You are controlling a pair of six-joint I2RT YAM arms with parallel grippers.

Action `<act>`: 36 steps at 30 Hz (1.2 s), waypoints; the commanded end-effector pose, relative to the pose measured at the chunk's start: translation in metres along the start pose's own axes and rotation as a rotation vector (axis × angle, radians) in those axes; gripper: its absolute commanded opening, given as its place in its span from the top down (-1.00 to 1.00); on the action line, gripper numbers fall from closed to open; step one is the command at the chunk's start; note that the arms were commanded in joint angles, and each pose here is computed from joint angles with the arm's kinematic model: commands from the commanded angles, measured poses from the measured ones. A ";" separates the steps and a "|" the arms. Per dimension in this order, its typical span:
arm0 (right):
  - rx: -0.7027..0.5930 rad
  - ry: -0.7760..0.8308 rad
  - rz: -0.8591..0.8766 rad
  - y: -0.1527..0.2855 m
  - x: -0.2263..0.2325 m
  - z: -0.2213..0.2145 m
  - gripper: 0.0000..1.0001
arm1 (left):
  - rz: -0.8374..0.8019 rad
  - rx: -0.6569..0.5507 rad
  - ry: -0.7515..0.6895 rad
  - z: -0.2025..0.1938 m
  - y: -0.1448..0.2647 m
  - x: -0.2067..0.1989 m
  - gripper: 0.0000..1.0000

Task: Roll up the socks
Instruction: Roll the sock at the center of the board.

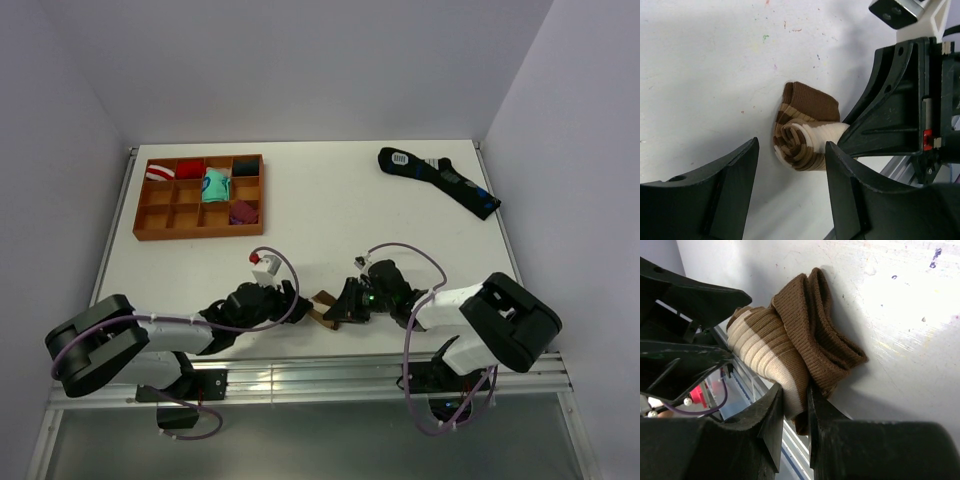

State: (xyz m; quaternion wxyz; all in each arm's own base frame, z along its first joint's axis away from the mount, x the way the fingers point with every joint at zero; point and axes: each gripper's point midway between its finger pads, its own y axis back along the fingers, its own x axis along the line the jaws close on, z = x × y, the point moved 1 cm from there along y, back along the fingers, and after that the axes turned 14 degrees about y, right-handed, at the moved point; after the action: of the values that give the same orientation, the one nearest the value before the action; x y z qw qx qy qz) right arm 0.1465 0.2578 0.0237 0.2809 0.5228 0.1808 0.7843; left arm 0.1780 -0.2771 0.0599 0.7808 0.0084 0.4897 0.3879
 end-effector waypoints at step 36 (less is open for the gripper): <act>0.129 -0.030 -0.274 0.017 -0.063 -0.037 0.25 | 0.187 0.177 -0.087 -0.036 -0.039 0.032 0.91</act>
State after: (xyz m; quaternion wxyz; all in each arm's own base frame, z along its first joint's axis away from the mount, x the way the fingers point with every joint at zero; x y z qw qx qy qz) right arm 0.1520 0.2499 0.0260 0.2797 0.5296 0.1801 0.7803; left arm 0.1969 -0.3140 0.0428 0.7886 0.0368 0.4781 0.3849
